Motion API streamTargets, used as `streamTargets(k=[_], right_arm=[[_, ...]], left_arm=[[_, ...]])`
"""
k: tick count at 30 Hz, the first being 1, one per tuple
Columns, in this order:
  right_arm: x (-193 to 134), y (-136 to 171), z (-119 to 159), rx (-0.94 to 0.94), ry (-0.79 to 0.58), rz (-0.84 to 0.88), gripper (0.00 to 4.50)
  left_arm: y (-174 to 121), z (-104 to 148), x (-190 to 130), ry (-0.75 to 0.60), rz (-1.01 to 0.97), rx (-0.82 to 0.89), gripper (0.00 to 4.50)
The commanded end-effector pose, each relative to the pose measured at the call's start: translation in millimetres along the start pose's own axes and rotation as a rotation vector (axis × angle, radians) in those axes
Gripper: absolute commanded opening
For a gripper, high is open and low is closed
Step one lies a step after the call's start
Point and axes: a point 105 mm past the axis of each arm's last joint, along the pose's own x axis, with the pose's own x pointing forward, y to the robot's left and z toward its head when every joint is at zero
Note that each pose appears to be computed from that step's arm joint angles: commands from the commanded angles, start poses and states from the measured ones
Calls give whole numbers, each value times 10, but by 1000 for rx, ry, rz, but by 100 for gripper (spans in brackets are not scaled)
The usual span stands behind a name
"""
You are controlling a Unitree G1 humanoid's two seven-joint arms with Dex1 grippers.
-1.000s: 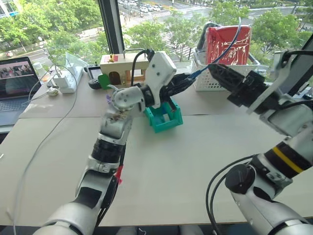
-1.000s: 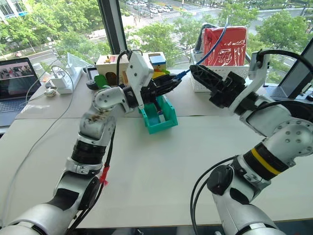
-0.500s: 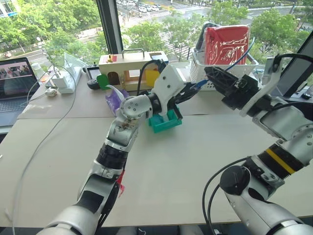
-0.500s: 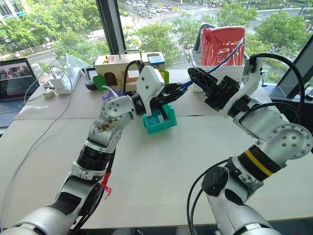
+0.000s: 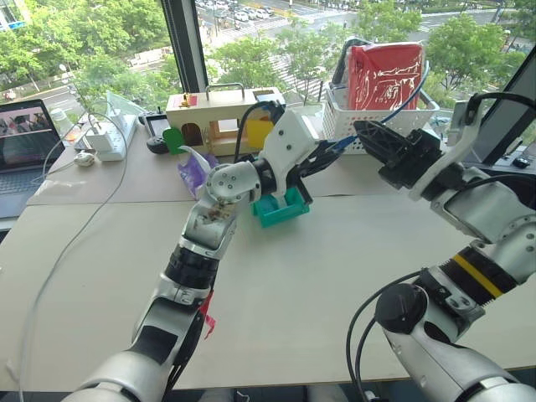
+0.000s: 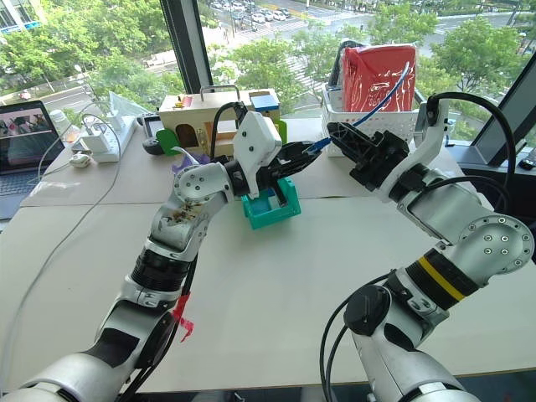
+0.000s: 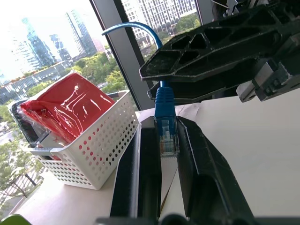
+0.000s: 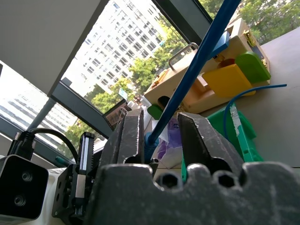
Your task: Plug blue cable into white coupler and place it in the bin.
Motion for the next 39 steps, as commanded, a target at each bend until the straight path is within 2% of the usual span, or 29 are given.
streamTargets(k=[1, 26, 29, 34, 39], right_arm=[[-13, 79, 70, -12, -32, 29, 239], [-22, 84, 141, 6, -63, 21, 239], [-20, 63, 147, 1, -71, 12, 173], [-16, 49, 154, 0, -83, 10, 3], [-10, 53, 183, 5, -103, 12, 3]], left_arm=[[37, 196, 16, -70, 15, 30, 8], [-14, 159, -3, -71, 13, 4, 8], [-22, 158, -1, -71, 10, 3, 8], [-28, 159, 1, -71, 9, -1, 8], [-43, 161, 4, -71, 5, -6, 8]])
